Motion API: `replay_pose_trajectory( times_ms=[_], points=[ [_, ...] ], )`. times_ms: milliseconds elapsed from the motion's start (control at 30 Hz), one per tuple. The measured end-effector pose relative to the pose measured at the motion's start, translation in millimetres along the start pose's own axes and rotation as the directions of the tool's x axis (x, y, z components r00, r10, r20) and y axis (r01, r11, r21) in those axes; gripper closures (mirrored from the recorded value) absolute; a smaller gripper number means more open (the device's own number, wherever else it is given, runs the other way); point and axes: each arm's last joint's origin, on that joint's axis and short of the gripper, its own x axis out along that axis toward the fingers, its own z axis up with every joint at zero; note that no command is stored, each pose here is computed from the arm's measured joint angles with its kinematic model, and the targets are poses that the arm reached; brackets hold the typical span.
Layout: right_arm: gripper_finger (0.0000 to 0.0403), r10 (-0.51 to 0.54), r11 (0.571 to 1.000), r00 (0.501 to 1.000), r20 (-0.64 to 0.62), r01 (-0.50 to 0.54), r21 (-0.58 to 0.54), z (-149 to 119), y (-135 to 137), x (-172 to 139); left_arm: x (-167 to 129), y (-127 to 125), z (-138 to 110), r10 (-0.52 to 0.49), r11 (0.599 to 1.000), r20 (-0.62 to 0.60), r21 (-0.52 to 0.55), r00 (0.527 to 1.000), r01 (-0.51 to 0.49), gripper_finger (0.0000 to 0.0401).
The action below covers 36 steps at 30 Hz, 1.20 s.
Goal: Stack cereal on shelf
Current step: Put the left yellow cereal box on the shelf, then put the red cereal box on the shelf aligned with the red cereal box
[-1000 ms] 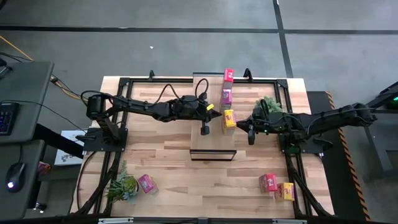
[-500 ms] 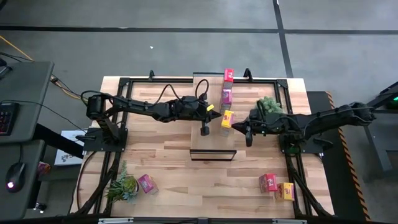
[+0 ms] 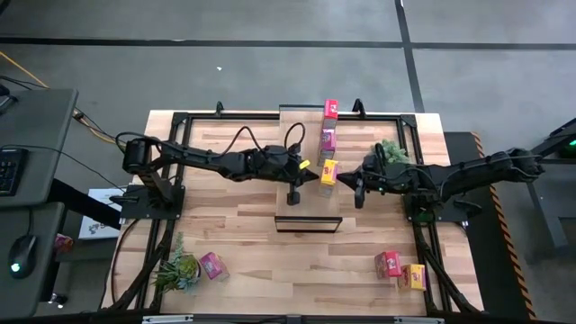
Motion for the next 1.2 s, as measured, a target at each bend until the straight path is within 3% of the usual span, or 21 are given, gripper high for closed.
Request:
replay_pose_trajectory(
  times_ms=[500, 733, 933, 1067, 1200],
  points=[
    [0.0403, -0.030, 1.000, 0.998, 0.049, 0.030, -0.004, 3, 0, 0, -2, -5, 0, -0.012, 0.999, -0.026, -0.046, 1.000, 0.011, 0.0401],
    [0.0403, 0.006, 0.999, 0.996, 0.086, -0.003, -0.035, 10, 1, -9, -55, 7, 27, 0.013, 1.000, -0.054, -0.010, 0.998, -0.014, 0.0401],
    [0.0403, 0.009, 0.997, 0.985, 0.173, 0.004, -0.071, 20, 0, -15, -122, 2, 30, 0.031, 0.999, 0.134, -0.015, 0.990, -0.029, 0.0401],
    [0.0398, 0.024, 0.999, 0.955, 0.296, -0.012, -0.042, 34, 0, -17, -155, -10, 6, 0.030, 1.000, 0.324, -0.019, 0.946, -0.025, 0.0401],
    [0.0355, 0.098, 0.989, 0.939, 0.329, -0.055, -0.139, 60, 9, -23, -175, -17, -17, 0.069, 0.997, 0.438, -0.056, 0.896, -0.050, 0.0401]
  ],
)
